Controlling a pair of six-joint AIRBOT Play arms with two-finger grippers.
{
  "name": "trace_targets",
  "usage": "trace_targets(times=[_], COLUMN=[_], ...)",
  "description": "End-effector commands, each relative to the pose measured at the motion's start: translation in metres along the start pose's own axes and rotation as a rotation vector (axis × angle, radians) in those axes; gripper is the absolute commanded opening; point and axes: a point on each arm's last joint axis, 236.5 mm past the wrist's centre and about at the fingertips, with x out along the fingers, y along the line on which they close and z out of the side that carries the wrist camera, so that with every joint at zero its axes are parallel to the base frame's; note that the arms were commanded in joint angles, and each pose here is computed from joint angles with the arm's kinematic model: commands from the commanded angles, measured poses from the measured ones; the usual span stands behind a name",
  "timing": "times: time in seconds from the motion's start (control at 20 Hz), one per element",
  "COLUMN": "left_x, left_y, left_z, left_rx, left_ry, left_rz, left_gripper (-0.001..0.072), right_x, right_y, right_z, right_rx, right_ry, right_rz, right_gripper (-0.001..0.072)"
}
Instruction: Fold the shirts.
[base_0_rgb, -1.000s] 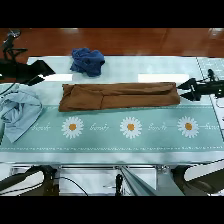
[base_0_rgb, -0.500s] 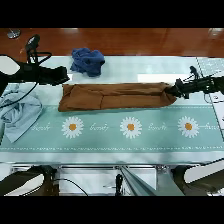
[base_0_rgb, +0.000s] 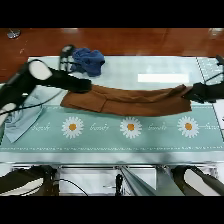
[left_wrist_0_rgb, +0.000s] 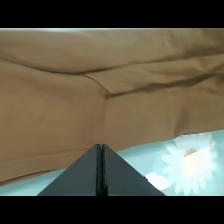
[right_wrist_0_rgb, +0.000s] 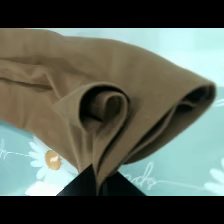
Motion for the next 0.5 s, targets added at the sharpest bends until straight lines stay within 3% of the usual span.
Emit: trace_targets(times=[0.0,0.45], left_x=[0.053,0.149], left_y=[-0.059,-0.232], left_z=[-0.022,-0.093], left_rx=[0.086,0.127], left_ry=[0.113,0.328], left_rz=[-0.083,-0.386], left_gripper=[0.0021,0.0022], right_x=[-0.037,-0.096], right_y=[0.033,0.095], right_z=[-0.041,-0.082], right_rx=[-0.001,-0.019], right_ry=[-0.113,-0.318], right_rz=[-0.014,0.042], right_gripper=[0.0026,0.0026])
